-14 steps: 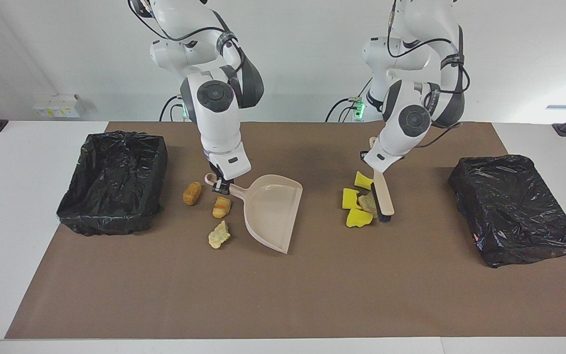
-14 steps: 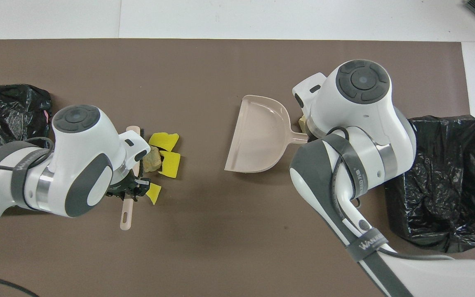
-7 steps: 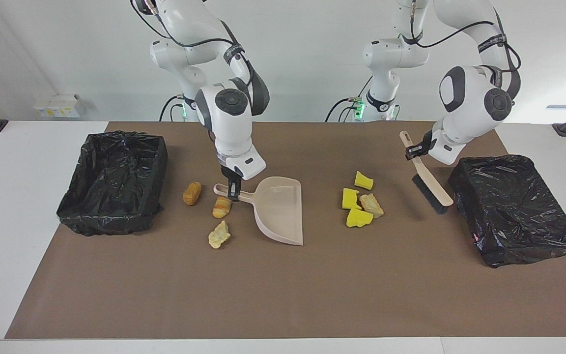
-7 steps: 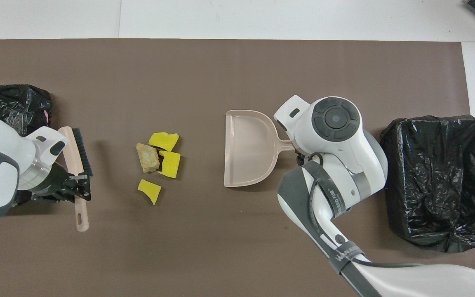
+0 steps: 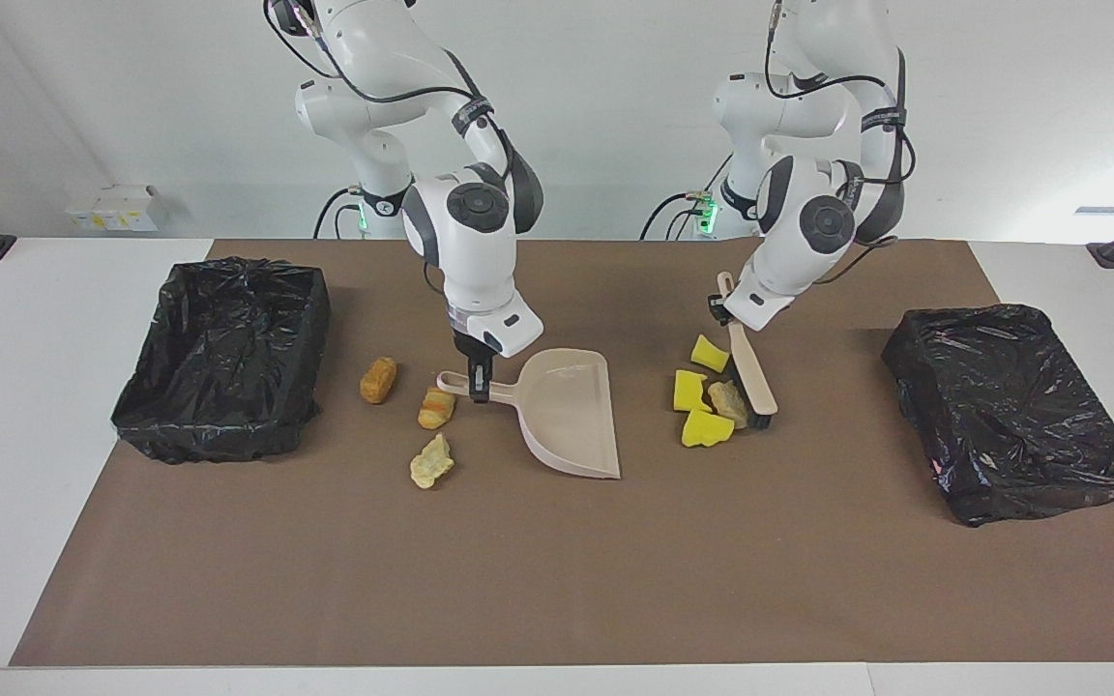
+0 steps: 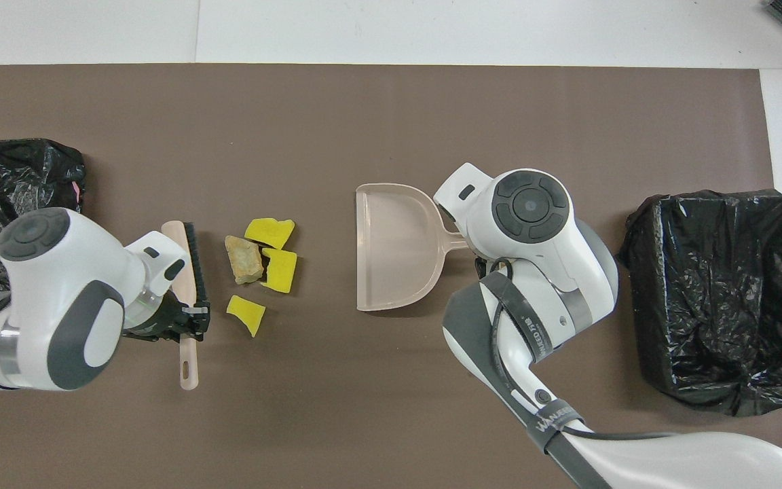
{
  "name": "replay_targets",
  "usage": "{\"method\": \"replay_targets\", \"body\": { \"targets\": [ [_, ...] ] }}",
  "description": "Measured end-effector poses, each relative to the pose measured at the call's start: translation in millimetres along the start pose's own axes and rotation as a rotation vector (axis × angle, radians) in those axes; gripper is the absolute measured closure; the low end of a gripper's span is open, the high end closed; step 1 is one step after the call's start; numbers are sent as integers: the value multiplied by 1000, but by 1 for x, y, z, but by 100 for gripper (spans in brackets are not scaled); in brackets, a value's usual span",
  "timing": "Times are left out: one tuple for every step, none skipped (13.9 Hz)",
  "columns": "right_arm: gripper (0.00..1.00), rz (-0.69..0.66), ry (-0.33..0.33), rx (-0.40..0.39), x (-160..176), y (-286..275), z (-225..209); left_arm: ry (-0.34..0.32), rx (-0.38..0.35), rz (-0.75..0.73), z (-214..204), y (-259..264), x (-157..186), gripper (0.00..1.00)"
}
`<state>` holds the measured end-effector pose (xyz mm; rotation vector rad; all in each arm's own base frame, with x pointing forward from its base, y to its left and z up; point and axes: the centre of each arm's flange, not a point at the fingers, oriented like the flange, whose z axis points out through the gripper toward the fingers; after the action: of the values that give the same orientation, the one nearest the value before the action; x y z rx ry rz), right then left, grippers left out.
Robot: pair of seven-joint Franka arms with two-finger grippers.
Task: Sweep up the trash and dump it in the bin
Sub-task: 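Sweep the sponges and bread into the dustpan with the left gripper's brush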
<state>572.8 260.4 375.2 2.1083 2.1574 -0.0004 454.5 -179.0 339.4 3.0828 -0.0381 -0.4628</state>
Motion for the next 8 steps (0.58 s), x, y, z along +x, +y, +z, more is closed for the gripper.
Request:
{"method": "replay_targets", "body": {
  "targets": [
    [69, -6, -2, 3, 3, -1, 3, 4, 1, 13, 2, 9, -1, 73],
    [69, -11, -4, 5, 5, -2, 4, 9, -6, 23, 3, 18, -2, 73],
    [69, -14, -5, 6, 6, -3, 5, 12, -23, 32, 3, 28, -5, 73],
    [69, -17, -5, 6, 8, -3, 5, 15, -40, 44, 2, 40, -9, 73],
    [69, -20, -5, 6, 10, -4, 5, 19, -49, 61, 0, 53, -12, 73],
    [69, -22, -5, 6, 11, -5, 5, 23, -59, 74, -3, 65, -16, 73],
    [69, -25, -5, 6, 12, -5, 5, 27, -72, 89, -6, 78, -19, 73],
    [69, -27, -5, 6, 14, -6, 5, 32, -83, 104, -10, 89, -21, 73]
  ]
}}
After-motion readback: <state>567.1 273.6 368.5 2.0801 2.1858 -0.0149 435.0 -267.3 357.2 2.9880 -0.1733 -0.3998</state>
